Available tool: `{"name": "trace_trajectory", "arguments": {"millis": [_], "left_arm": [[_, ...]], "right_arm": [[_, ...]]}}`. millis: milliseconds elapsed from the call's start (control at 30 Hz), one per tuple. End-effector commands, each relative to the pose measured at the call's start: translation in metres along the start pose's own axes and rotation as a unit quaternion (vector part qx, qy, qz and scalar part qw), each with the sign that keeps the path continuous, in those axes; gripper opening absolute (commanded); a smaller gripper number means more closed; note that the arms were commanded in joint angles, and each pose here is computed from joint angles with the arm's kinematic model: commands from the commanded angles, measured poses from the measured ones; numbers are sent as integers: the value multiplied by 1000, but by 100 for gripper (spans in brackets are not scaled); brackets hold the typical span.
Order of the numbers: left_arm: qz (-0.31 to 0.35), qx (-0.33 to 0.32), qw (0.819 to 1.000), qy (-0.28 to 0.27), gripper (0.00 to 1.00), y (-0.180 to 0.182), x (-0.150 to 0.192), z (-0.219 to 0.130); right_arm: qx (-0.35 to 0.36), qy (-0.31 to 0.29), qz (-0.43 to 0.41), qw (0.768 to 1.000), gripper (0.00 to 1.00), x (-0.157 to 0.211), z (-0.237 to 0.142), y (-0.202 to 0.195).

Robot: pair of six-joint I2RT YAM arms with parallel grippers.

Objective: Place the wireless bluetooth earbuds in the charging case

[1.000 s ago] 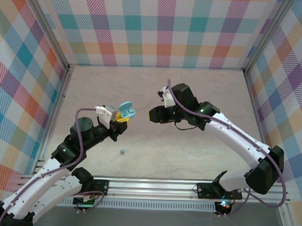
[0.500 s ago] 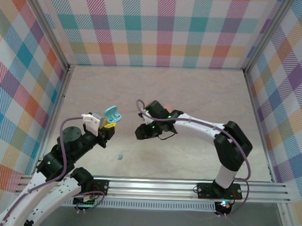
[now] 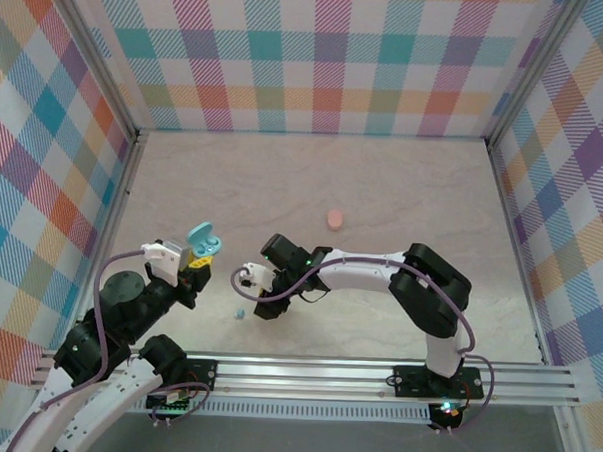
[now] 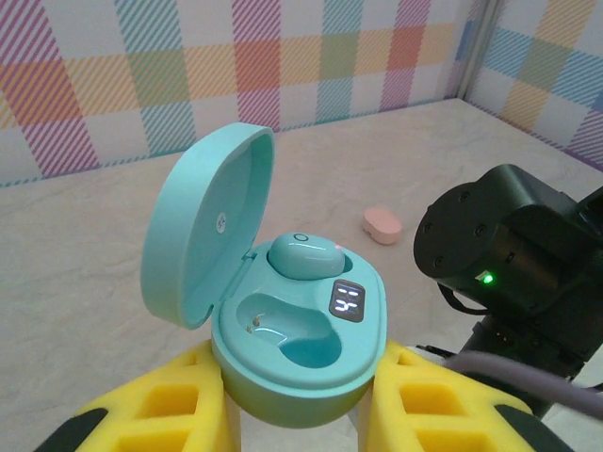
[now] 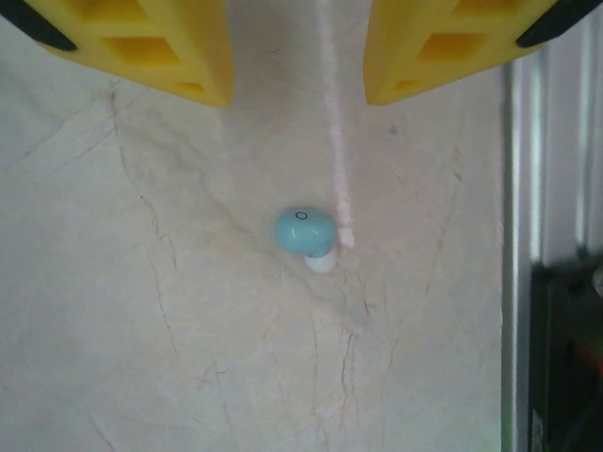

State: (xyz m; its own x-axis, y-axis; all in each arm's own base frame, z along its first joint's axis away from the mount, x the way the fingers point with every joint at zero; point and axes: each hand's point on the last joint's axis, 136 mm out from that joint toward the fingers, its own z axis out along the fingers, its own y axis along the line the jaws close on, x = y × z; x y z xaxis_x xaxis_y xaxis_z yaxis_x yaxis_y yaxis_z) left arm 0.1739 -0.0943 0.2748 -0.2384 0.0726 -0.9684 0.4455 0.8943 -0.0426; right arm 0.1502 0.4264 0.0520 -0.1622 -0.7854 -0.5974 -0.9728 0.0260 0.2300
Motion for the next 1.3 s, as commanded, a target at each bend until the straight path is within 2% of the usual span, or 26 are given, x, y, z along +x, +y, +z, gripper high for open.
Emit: {"name": "trace_trajectory", "arguments": {"millis": [0, 300, 533, 700, 900, 1067, 1167, 1267], "left_arm": [[3, -10, 1000, -16, 18, 4, -10, -11], [4, -15, 1000, -20, 18, 7, -11, -13], [8, -18, 1000, -21, 18, 8, -13, -16], [8, -17, 1000, -23, 18, 8, -13, -18], [8, -16, 1000, -24, 18, 7, -14, -18], [7, -16, 999, -29, 18, 8, -17, -20], [7, -19, 999, -29, 18, 9, -19, -21], [3, -26, 999, -31, 18, 11, -20, -21]], "right_arm": [[-19, -13, -180, 983, 42, -11, 8, 7], [-2, 25, -313, 949, 43, -12, 39, 7], [-2, 39, -343, 939, 42, -17, 51, 8], [11, 46, -330, 943, 41, -18, 52, 5], [54, 9, -248, 967, 42, -31, 32, 3], [64, -20, -48, 997, 49, -42, 2, 12], [72, -31, 76, 994, 52, -40, -13, 16], [89, -22, 191, 977, 49, -32, -22, 13]]}}
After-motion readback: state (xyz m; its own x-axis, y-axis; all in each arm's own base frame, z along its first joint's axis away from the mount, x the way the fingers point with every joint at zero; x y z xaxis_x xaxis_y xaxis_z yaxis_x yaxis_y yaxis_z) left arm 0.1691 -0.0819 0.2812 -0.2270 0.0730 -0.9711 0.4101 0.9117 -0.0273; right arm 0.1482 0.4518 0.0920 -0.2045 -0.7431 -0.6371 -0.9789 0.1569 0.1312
